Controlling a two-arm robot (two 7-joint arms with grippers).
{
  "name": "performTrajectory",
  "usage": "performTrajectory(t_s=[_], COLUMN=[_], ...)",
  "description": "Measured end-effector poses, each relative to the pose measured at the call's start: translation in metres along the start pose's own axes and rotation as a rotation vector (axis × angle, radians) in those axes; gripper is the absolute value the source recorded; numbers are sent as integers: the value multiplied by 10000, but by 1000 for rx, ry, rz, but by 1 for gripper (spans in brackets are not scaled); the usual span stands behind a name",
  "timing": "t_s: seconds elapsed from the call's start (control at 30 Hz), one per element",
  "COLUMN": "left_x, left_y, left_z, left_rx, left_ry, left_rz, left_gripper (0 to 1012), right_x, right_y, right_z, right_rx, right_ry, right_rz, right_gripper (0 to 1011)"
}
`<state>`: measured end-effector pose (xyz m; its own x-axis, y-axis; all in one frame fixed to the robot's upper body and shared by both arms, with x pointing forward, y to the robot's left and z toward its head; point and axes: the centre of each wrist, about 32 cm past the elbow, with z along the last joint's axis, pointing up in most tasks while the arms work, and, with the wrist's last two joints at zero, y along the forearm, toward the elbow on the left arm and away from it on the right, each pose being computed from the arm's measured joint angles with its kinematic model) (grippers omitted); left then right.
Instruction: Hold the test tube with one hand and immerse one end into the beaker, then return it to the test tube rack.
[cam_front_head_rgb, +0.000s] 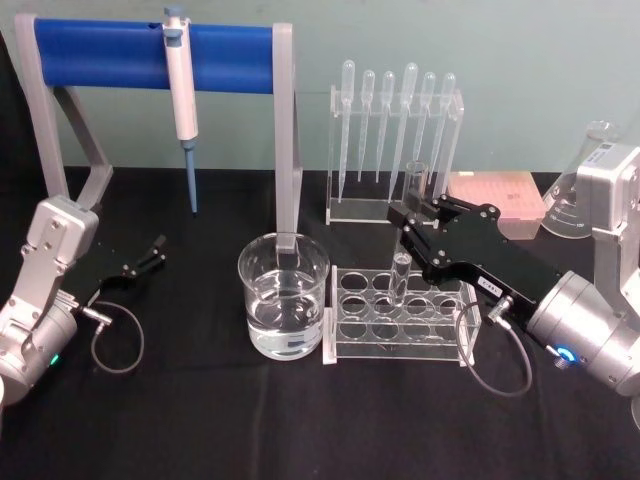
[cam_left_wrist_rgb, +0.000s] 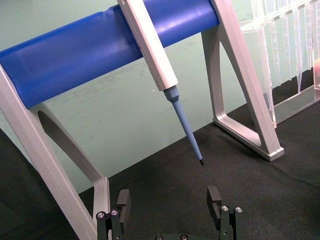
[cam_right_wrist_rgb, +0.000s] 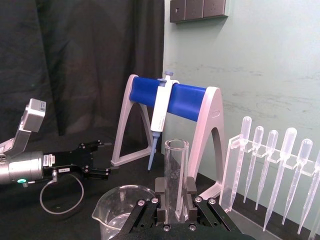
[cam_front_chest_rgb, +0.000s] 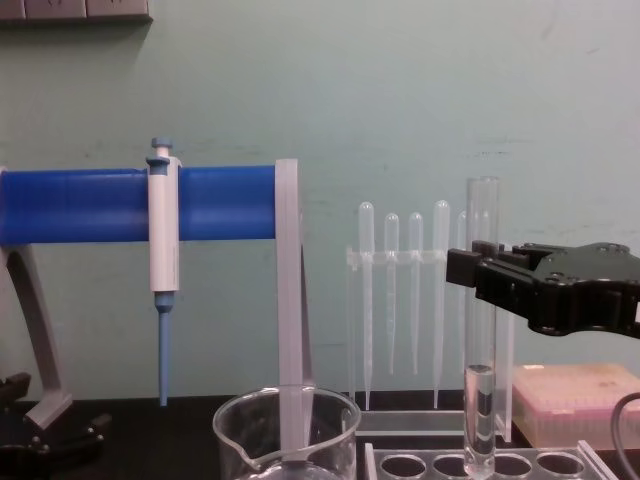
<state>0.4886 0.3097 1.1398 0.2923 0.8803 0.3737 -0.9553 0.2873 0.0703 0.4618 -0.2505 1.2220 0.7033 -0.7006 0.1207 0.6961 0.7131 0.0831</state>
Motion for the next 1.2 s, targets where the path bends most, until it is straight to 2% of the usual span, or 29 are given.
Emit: performTrajectory(t_s=[1.2], left_x=[0], left_y=[0], left_z=[0], left_rx=[0], left_ry=[0], left_rz=[0], left_gripper=[1000], right_x=[0], right_y=[0], right_z=[0], right_rx=[0], right_ry=[0], right_rz=[0], right_gripper=[224])
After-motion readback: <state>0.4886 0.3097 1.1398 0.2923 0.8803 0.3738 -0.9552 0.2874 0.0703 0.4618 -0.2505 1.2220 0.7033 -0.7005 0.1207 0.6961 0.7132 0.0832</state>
